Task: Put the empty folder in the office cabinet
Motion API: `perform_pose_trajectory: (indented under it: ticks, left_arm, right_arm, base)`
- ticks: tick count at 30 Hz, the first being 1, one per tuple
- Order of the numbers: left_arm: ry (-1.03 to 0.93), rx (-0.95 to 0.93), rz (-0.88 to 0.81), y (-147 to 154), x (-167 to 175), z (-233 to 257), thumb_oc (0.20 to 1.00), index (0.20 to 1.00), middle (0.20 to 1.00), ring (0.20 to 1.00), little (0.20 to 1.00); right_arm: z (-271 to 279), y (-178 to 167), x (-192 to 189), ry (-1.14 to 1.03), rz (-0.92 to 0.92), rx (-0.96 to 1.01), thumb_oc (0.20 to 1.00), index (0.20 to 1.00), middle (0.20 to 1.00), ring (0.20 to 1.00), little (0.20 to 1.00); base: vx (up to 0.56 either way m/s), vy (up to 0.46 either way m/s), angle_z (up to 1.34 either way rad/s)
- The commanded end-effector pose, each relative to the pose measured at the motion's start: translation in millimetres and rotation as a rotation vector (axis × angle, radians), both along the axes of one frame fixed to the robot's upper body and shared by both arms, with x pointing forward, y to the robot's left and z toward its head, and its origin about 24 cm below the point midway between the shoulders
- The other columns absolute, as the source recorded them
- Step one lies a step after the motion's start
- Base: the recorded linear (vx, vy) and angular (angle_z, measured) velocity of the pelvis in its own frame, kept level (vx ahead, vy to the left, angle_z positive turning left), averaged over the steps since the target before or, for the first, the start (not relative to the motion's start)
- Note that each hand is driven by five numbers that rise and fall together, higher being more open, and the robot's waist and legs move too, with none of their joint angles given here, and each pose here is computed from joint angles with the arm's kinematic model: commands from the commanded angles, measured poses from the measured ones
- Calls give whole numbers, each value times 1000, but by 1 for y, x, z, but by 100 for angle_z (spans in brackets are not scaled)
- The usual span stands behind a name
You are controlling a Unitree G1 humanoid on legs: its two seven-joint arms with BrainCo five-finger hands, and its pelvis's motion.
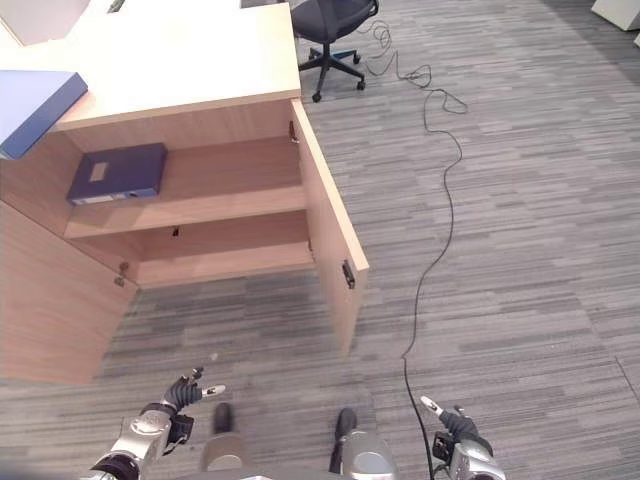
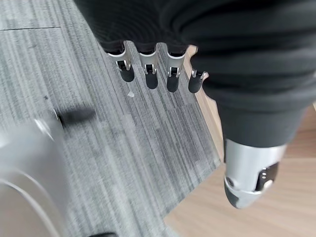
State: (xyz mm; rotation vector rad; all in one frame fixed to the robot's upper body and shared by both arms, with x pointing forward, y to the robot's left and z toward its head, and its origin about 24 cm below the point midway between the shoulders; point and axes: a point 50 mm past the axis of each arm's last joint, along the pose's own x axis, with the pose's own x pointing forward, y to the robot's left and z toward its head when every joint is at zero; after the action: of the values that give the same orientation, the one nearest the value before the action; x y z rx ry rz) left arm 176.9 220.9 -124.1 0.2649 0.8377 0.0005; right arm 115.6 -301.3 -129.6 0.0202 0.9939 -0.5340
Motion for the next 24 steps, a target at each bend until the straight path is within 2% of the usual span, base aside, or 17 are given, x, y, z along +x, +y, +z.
perform_pose_trajectory:
  ticks: [1, 5, 10, 16, 20, 24]
  left_arm:
    - [-116, 41, 24, 16, 14, 16, 1000, 1000, 1000, 1000, 1000]
    - [-100, 41, -5, 14, 12, 14, 1000, 1000, 1000, 1000, 1000]
    - [-109, 66, -48, 18, 18, 19, 1000, 1000, 1000, 1000, 1000]
    - [-114, 110, -29, 33, 21, 25, 1000, 1000, 1000, 1000, 1000]
    - [-128, 96, 10, 35, 24, 27, 1000, 1000, 1000, 1000, 1000]
    - [-130, 93, 18, 30, 26, 25, 1000, 1000, 1000, 1000, 1000]
  right_arm:
    - [1, 5, 8, -35, -1, 17, 1000, 1000, 1000, 1000, 1000]
    - [0, 5, 9, -23, 9, 20, 1000, 1000, 1000, 1000, 1000]
    - [-5, 16, 7, -53, -83, 81, 1000, 1000, 1000, 1000, 1000]
    - [-6, 40, 28, -85, 0, 121, 1000, 1000, 1000, 1000, 1000]
    - [-13, 47, 14, -47, 14, 140, 1000, 1000, 1000, 1000, 1000]
    - [-20, 53, 0, 20, 72, 137, 1000, 1000, 1000, 1000, 1000]
  base:
    - [378, 1145, 30]
    - [309, 844, -16]
    - [114, 294, 29]
    - [70, 401, -22]
    - [215, 501, 46]
    - [72, 57, 57]
